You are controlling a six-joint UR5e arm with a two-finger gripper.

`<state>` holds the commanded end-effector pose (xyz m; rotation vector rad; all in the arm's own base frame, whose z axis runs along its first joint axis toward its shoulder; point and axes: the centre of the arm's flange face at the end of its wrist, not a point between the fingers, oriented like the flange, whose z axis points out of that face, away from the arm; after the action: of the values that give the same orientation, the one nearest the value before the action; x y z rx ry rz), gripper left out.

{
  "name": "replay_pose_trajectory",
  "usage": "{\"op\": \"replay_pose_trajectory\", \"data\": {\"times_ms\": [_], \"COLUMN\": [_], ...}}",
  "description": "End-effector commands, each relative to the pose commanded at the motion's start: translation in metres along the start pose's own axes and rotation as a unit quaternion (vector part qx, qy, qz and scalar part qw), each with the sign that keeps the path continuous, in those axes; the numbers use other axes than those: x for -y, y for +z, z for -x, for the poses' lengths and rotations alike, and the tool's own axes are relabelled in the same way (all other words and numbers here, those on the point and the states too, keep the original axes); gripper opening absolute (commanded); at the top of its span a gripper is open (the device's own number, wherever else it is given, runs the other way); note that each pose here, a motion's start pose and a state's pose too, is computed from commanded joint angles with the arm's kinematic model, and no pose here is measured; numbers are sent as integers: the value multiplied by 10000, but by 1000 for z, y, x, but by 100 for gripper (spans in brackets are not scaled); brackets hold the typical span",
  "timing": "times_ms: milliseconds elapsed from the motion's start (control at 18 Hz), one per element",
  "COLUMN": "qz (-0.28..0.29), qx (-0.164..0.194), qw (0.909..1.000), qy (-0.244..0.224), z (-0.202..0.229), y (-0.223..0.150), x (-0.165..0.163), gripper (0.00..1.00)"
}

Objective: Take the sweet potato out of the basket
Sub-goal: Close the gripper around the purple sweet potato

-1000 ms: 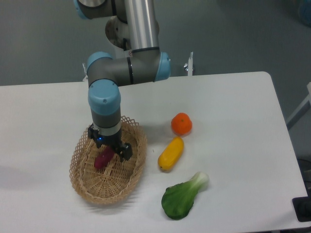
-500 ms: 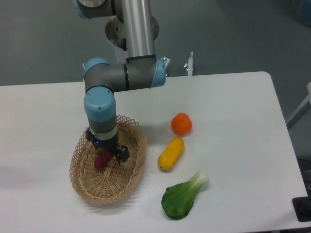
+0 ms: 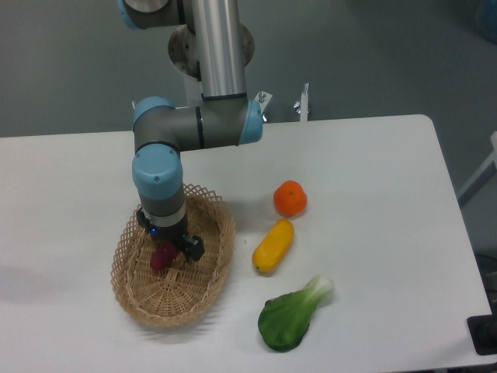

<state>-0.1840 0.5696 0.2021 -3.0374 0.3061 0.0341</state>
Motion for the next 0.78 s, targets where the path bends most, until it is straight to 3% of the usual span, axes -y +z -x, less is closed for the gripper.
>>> {"op": "replay_pose_trajectory", "data": {"times_ms": [222, 500, 778], "qz": [-1, 18, -210], "qx": [22, 131, 366], "qw": [10000, 9999, 9988], "qy": [31, 71, 262], "z": [1, 4, 13], "y": [-1, -7, -37], "x": [1, 0, 10], "gripper": [24, 24, 24]}}
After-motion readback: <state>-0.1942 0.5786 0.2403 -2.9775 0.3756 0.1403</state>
